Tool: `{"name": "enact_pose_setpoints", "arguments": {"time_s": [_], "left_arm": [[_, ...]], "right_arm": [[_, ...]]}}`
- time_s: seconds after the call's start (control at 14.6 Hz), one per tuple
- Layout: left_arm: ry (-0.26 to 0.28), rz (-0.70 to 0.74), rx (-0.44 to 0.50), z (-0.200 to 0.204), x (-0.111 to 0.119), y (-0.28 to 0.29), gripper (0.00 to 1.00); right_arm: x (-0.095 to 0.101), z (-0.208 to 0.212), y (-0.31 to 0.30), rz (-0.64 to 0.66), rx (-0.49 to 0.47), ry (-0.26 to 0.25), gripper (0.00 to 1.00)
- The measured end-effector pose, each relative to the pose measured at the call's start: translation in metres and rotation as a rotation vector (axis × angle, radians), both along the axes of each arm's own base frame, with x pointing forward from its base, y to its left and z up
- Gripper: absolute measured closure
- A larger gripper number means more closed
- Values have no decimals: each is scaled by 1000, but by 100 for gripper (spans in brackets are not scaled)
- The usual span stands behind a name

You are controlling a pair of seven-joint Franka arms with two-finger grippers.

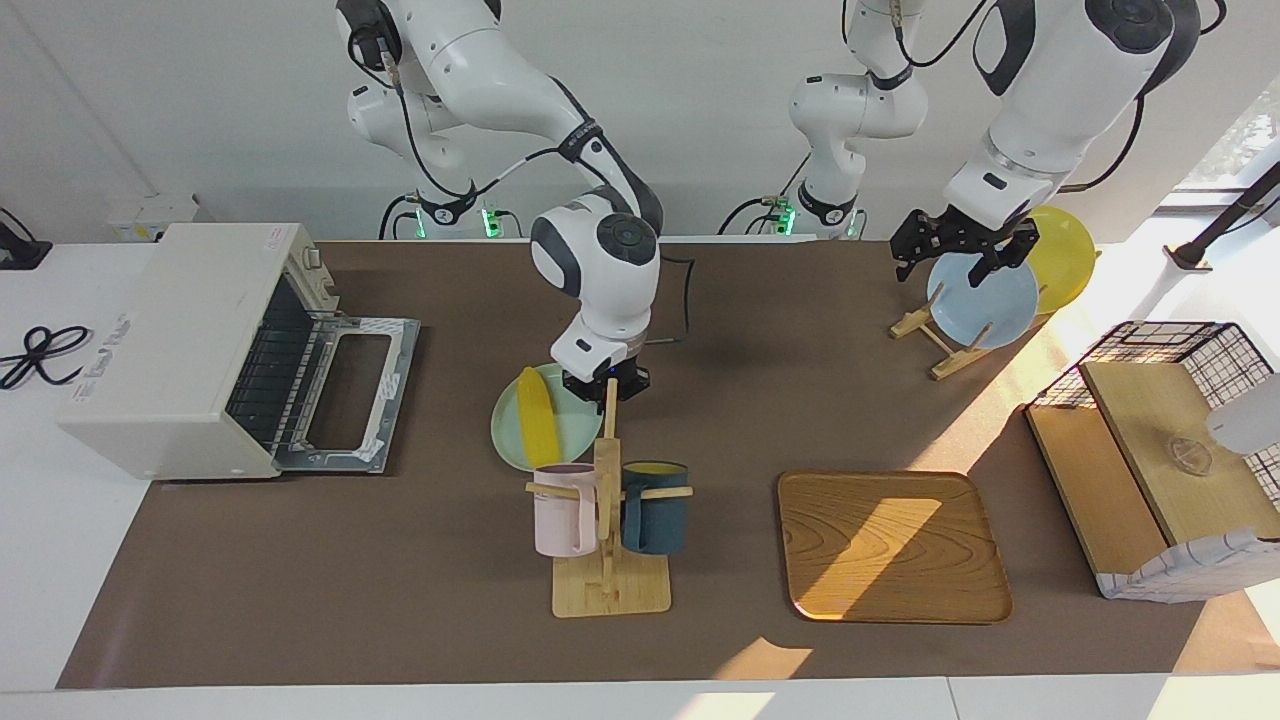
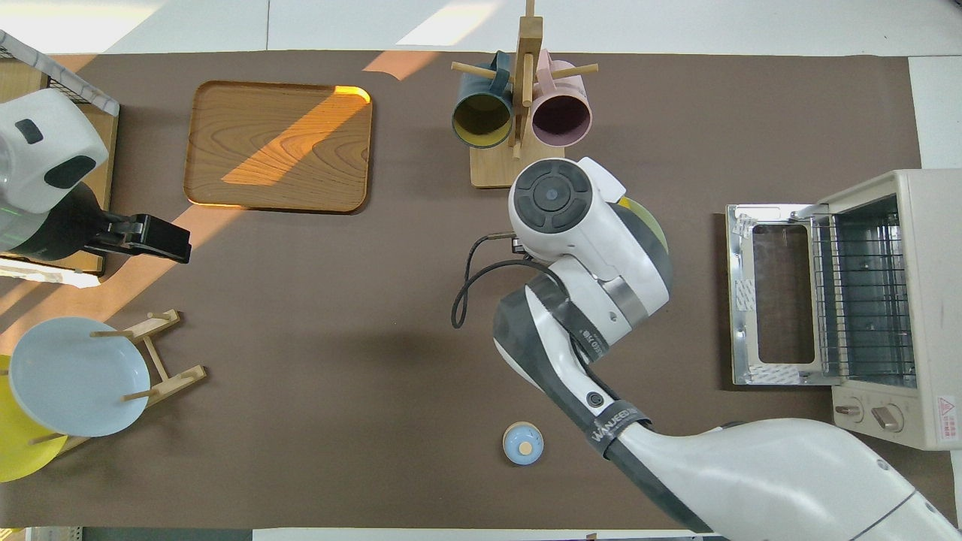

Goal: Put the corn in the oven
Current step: 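Carry the corn to the open oven with the right gripper, then insert the corn into the oven and open the right gripper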

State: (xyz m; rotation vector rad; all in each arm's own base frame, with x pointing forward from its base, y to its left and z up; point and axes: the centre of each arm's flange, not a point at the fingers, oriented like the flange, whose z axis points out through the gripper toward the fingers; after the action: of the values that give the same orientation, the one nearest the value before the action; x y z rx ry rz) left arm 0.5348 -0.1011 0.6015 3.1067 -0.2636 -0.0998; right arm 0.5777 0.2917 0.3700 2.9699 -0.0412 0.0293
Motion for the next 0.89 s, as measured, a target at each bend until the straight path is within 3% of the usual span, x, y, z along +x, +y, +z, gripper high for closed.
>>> {"name": "enact_pose_setpoints", "arguments": {"time_s": [0.48, 0.89], "left_arm": [[0, 8, 0, 0, 1, 4, 0], [0, 3, 0, 0, 0, 2, 0]], "right_arm": [[22, 26, -153, -175, -93, 78, 97], [17, 15, -230, -234, -114, 171, 97]]}}
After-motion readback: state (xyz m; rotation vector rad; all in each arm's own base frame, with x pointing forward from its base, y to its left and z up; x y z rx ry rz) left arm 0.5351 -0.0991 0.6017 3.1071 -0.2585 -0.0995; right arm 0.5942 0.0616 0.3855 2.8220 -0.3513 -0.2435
